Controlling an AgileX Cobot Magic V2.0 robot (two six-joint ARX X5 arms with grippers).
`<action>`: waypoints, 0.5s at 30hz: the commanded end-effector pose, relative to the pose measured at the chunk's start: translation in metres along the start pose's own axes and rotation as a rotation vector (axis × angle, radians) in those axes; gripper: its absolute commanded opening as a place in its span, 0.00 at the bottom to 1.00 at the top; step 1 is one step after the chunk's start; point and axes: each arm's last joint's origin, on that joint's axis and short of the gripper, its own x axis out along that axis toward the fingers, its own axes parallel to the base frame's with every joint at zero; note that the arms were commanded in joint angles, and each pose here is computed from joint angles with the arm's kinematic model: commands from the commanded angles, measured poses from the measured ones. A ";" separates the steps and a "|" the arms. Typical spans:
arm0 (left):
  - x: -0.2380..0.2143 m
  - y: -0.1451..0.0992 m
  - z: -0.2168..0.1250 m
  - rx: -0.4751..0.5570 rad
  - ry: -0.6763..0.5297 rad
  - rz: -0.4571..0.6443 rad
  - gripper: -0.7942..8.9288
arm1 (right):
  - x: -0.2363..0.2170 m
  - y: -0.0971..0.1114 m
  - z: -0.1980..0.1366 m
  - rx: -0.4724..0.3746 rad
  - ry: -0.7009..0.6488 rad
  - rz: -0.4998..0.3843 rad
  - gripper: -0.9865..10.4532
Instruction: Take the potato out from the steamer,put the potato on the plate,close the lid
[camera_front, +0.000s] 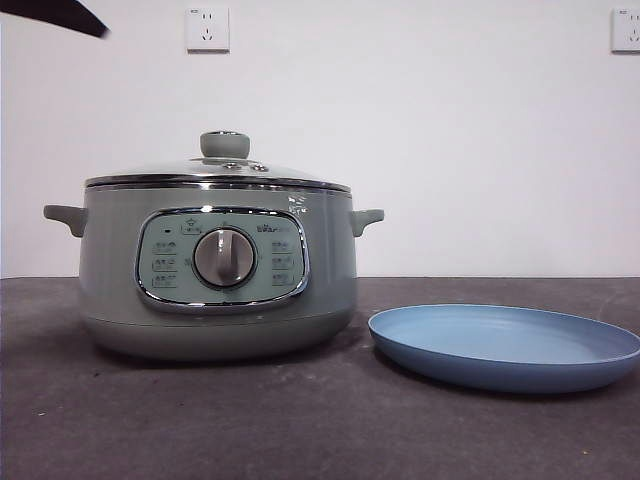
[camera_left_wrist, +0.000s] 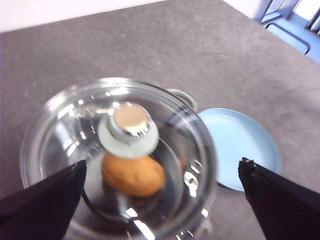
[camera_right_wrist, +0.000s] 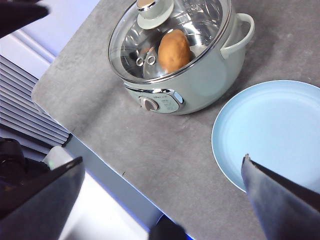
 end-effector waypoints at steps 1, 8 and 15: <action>0.025 0.005 0.008 0.030 0.038 0.005 0.75 | 0.000 0.000 0.001 -0.004 -0.005 0.000 0.66; 0.079 0.015 0.021 0.074 0.099 0.026 0.75 | 0.000 0.000 0.001 -0.007 -0.005 -0.004 0.66; 0.125 0.023 0.015 0.087 0.154 0.059 0.75 | 0.000 0.000 0.001 -0.007 -0.005 -0.005 0.66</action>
